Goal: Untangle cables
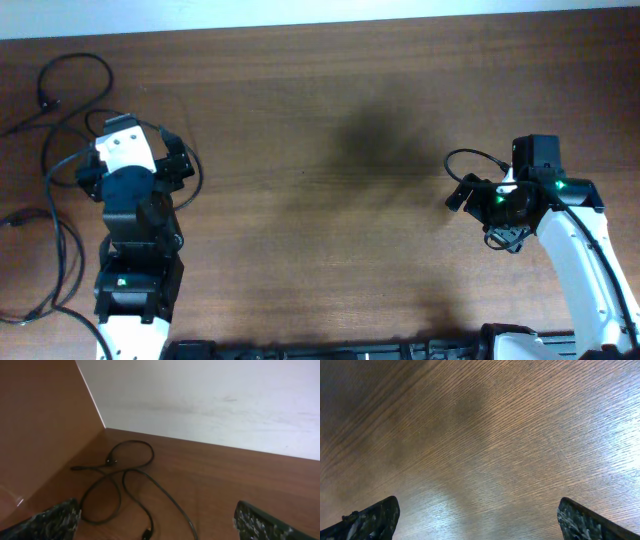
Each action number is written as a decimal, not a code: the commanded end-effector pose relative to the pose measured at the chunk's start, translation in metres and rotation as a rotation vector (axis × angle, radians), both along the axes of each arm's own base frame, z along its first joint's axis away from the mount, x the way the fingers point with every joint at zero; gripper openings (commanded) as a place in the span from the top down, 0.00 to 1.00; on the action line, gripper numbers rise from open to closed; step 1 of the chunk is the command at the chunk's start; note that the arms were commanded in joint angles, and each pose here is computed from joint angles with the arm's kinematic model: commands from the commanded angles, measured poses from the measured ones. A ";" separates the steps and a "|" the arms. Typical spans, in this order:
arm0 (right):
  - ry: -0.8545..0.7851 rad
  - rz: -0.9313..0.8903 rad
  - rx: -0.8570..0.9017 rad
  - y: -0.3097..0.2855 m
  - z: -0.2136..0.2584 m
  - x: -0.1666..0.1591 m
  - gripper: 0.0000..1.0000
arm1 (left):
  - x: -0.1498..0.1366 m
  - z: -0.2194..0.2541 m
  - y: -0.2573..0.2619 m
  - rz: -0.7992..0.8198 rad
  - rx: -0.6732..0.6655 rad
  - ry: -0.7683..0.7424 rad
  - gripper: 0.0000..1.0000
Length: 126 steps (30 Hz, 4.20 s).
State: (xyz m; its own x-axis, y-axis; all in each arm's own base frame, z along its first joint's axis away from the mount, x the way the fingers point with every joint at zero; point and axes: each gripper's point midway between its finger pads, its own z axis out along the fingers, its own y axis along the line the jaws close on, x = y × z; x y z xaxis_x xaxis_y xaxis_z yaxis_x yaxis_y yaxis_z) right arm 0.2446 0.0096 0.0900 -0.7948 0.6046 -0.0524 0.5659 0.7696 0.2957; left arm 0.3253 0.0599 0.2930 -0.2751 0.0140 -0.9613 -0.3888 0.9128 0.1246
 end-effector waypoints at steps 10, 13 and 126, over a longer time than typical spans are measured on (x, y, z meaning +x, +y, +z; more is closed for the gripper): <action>0.000 0.010 -0.007 0.000 0.000 0.000 0.01 | -0.032 -0.063 0.004 0.005 0.027 0.316 0.01; 0.000 0.010 -0.007 0.000 0.000 0.000 0.01 | -0.049 -0.085 0.005 0.005 0.034 0.440 0.01; 0.000 0.010 -0.007 0.000 0.000 0.000 0.01 | -0.080 -0.137 -0.045 -0.339 -0.127 -0.206 0.01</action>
State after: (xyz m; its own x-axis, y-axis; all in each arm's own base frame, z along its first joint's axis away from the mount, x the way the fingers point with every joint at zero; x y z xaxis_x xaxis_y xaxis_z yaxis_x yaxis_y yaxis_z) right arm 0.2444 0.0097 0.0891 -0.7952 0.6043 -0.0489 0.5668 0.7697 0.2937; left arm 0.2452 0.0174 0.1596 -0.0681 -0.0826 -0.9942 -0.0871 0.9932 -0.0766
